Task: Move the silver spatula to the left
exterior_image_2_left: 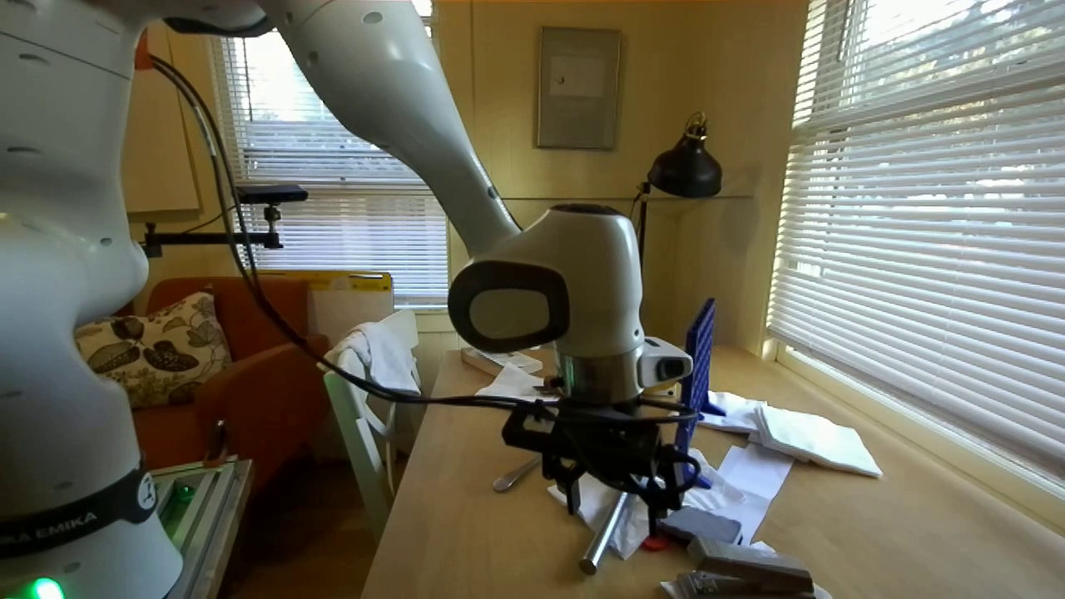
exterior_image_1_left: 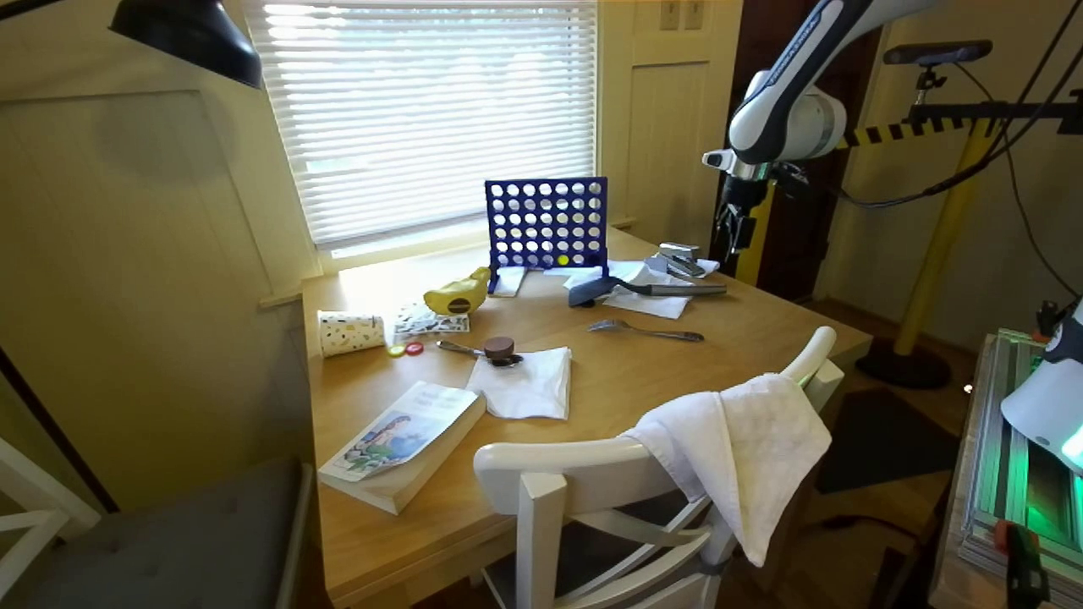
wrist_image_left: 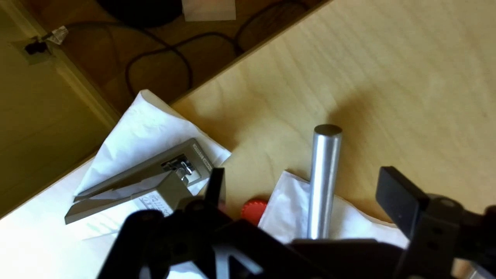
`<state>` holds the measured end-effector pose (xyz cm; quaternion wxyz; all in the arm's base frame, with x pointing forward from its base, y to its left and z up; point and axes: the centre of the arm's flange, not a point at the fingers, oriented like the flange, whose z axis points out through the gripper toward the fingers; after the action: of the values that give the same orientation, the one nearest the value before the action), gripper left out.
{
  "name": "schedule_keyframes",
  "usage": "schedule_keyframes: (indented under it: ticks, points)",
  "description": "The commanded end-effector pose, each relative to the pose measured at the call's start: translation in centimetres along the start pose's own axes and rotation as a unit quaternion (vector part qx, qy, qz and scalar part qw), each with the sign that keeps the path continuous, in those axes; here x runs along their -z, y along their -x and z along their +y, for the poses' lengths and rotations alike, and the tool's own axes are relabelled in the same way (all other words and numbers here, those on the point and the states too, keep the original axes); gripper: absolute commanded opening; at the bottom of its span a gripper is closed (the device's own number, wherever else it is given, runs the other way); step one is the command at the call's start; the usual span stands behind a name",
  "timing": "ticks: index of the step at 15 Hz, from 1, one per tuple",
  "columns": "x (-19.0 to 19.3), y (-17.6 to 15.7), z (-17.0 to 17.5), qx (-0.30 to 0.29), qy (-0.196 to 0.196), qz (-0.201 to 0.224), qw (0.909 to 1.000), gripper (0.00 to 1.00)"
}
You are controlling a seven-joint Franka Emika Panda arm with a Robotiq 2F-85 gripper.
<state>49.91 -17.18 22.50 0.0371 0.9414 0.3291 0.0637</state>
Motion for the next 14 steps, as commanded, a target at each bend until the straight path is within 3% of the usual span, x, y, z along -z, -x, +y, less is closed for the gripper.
schedule_keyframes:
  ticks: [1, 3, 7, 14]
  points:
    - [-0.8, -0.9, -0.2, 0.005, -0.004, -0.003, 1.0, 1.0]
    - [-2.4, -2.7, -0.8, 0.031, -0.01, 0.016, 0.9993, 1.0]
    - [-4.3, -6.4, -2.3, 0.054, -0.013, 0.007, 0.9984, 1.0]
    - [-5.1, -5.0, -3.2, 0.01, -0.023, -0.011, 0.9996, 1.0]
